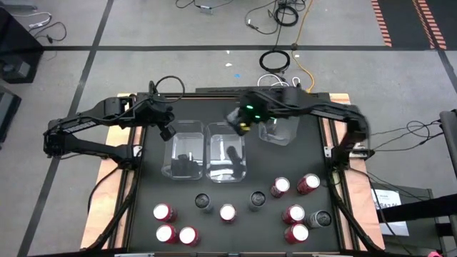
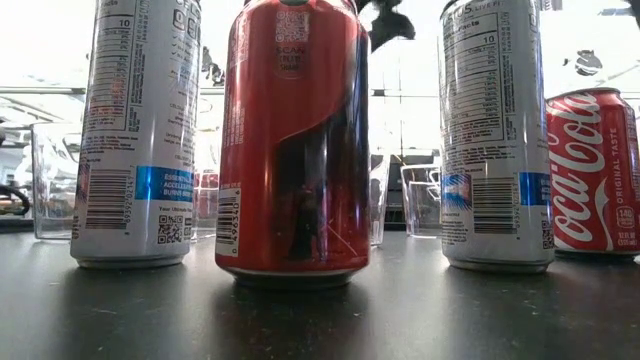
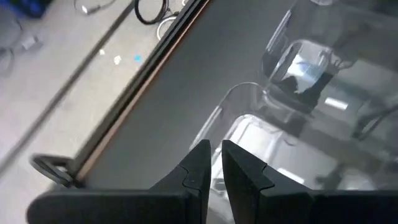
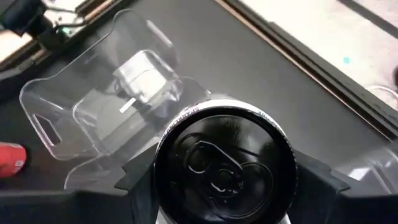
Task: Sort soda cans
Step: Put the top right white soda can into the middle transparent bin
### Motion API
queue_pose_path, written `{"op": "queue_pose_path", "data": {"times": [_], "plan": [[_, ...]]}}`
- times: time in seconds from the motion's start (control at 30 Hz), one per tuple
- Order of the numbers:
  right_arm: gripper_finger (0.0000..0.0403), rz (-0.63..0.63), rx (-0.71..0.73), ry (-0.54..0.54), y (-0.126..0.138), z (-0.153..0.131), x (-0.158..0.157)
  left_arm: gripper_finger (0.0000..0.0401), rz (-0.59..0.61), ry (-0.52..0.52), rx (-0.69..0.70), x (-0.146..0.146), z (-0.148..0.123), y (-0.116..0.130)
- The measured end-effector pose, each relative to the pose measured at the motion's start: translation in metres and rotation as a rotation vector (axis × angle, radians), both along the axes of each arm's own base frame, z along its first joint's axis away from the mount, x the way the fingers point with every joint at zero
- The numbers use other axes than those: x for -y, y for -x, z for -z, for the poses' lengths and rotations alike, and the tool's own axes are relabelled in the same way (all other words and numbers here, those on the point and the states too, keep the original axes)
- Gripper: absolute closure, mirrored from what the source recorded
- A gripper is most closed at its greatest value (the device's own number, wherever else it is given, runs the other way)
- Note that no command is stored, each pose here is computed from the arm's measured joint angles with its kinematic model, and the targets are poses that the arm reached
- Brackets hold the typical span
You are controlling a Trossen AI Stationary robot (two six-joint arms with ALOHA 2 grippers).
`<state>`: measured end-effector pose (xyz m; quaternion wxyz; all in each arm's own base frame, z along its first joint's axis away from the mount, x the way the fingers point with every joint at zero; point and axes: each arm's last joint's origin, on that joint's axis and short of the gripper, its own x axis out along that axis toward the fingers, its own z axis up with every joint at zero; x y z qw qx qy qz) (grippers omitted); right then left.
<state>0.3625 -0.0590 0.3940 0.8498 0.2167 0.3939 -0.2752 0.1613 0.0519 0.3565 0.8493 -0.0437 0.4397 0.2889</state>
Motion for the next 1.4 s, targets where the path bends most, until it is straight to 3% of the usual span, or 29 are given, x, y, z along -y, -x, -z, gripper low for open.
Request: {"op": "queue_pose_path", "data": {"times": [0.2,0.37,0.8,1.23,1.4], "plan": [[0.0158,-0.082,-0.129,-0.022,-0.048,0.03,0.016,0.0349,0.034,-0.026,-0.025,0.0,0.0,0.0],[0.0158,-0.119,-0.192,-0.058,-0.07,0.054,0.019,0.0349,0.059,-0.017,0.029,0.002,-0.002,0.005],[0.0158,-0.109,-0.159,-0.094,-0.095,0.083,0.024,0.0349,0.185,-0.059,0.286,0.016,0.037,0.047],[0.0157,-0.046,-0.203,-0.156,-0.108,0.114,0.03,0.0349,0.191,-0.064,0.305,0.018,0.041,0.052],[0.0139,-0.034,-0.216,-0.164,-0.111,0.123,0.032,0.0349,0.211,-0.082,0.291,0.018,0.041,0.052]]}}
